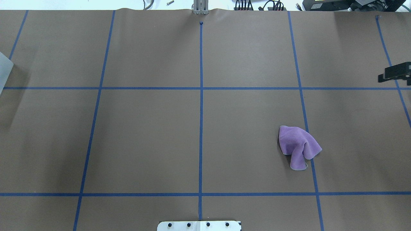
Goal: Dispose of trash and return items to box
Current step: 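Reach the right gripper down onto the lavender cloth and pinch it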
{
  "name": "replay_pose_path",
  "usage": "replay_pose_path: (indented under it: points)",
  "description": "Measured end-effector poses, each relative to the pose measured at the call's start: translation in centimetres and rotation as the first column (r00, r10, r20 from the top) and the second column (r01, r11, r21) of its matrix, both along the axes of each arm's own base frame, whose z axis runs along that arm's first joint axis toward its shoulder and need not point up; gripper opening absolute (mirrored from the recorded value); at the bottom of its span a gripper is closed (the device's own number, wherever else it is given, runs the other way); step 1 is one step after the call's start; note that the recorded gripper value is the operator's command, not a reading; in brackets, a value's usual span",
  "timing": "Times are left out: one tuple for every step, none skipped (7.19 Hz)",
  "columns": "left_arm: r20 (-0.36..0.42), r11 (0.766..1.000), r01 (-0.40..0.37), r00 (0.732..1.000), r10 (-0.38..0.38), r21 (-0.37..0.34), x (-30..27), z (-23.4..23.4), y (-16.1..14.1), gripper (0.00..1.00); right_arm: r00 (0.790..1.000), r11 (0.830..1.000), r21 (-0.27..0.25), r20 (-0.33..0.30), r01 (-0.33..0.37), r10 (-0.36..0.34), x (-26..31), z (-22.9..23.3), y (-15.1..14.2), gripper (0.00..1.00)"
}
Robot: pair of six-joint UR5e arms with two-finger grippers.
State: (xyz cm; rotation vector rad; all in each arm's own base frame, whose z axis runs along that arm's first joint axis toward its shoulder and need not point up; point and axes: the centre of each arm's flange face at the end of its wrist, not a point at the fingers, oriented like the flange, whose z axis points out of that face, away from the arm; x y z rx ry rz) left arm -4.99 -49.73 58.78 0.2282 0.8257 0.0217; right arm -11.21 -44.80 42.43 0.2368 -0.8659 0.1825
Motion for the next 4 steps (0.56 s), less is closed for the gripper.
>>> replay_pose_path:
  points:
    - [-0.001,1.0,-0.001,1.0,0.001,0.004,0.0,-0.1,1.0,0.99,1.0,1.0,-0.011,-0.003,-0.027,0.027,-4.3,-2.2,0.7,1.0]
    - [-0.001,1.0,-0.001,1.0,0.001,0.007,0.0,-0.1,1.3,0.99,0.999,0.999,-0.016,-0.016,-0.052,0.052,-8.9,-4.2,1.7,1.0]
    - [0.0,1.0,-0.001,1.0,0.001,0.008,0.0,-0.1,1.5,0.99,0.997,0.998,-0.016,-0.044,-0.068,0.067,-13.1,-6.1,3.2,1.0]
    - [0.002,1.0,-0.001,1.0,0.001,0.009,0.0,0.0,1.5,0.99,0.995,0.997,-0.016,-0.073,-0.069,0.068,-16.2,-7.9,5.1,1.0]
